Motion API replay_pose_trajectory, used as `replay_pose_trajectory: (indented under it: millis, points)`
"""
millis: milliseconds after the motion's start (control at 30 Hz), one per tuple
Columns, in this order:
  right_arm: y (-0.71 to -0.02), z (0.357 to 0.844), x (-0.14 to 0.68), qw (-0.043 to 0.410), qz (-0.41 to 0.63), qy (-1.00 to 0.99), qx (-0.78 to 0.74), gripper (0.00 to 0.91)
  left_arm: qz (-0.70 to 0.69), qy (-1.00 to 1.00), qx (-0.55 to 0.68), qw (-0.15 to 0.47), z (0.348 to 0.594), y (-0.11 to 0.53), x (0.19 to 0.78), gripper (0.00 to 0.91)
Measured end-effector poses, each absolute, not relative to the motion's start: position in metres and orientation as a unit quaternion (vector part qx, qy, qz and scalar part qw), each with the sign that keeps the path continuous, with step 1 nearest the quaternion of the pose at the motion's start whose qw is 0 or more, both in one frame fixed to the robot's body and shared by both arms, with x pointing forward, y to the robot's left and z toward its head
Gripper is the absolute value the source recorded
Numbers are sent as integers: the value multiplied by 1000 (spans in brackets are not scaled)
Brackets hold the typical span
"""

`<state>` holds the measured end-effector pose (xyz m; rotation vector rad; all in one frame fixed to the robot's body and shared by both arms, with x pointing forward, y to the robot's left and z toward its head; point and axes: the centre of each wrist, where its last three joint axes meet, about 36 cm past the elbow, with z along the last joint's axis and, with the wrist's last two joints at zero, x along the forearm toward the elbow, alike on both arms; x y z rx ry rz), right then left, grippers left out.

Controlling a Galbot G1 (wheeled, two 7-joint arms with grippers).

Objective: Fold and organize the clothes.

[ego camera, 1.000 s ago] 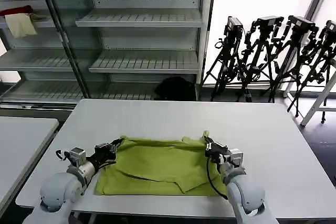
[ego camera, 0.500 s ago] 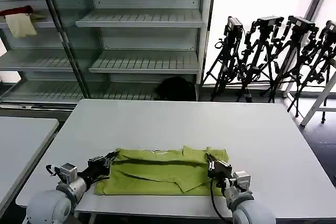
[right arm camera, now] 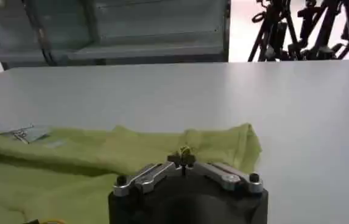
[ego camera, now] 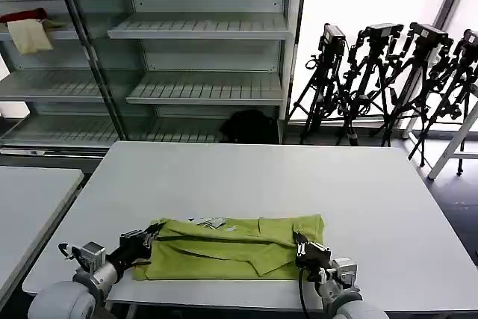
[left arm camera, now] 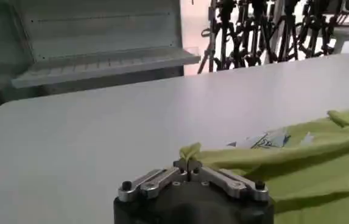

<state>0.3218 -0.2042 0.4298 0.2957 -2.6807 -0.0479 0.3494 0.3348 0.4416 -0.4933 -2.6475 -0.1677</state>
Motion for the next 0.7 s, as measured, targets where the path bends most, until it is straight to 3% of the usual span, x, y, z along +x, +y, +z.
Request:
replay_pose_trajectory:
  millis: [167, 200, 700]
  points:
    - [-204, 430, 321, 220, -9, -970, 101, 0, -74, -955, -179, 224, 439, 329, 344, 40]
    - [-203, 429, 320, 221, -7, -970, 100, 907, -77, -955, -179, 224, 439, 328, 343, 907]
    - [-205, 434, 309, 197, 70, -976, 58, 907, -96, -959, -165, 211, 446, 314, 334, 907]
